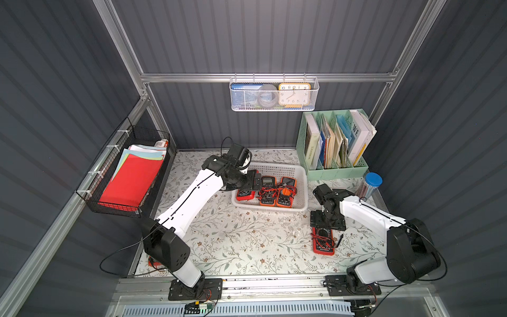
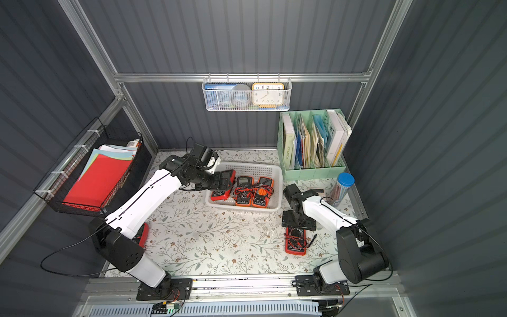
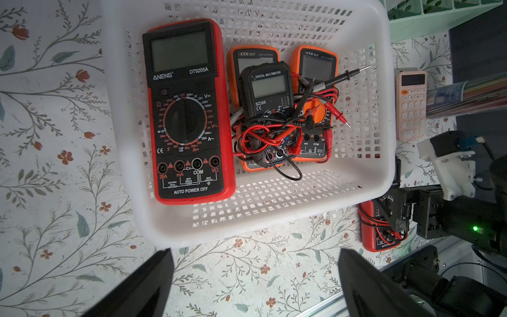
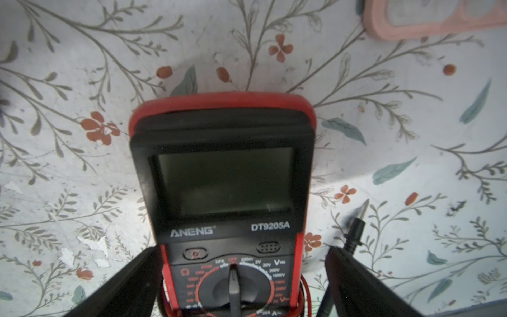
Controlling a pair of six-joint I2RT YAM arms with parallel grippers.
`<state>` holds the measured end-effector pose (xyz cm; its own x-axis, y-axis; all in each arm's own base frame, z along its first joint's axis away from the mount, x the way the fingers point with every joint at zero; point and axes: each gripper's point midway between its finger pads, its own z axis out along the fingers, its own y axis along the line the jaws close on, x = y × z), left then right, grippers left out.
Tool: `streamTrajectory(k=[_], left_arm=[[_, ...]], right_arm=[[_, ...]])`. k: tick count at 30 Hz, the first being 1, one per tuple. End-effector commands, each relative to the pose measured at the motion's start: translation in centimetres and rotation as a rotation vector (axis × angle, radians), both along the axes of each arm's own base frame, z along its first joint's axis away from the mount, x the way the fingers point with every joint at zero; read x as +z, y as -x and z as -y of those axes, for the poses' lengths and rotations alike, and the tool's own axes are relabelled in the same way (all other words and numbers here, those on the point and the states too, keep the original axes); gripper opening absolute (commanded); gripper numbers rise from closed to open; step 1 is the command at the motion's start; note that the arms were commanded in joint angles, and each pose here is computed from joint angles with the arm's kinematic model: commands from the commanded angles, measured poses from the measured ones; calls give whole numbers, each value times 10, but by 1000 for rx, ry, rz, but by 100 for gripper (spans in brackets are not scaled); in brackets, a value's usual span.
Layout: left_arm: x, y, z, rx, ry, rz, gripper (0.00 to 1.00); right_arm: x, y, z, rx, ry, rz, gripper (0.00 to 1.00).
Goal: Put the multimeter into the basket
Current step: Pick up the multimeter from the center of the board.
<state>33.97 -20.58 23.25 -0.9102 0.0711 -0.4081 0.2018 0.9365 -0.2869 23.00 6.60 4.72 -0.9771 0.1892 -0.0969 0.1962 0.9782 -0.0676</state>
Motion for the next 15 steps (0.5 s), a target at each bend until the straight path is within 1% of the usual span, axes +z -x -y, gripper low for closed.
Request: streamTrajectory(k=[1,15], left_arm=[[1,-1,4,-29,2,2,99],[6,0,4,-22,4,10,99]], right_arm=[[-11,7,-2,3,2,-34,99],[-36,15,-10,-40,-47,-80,98]])
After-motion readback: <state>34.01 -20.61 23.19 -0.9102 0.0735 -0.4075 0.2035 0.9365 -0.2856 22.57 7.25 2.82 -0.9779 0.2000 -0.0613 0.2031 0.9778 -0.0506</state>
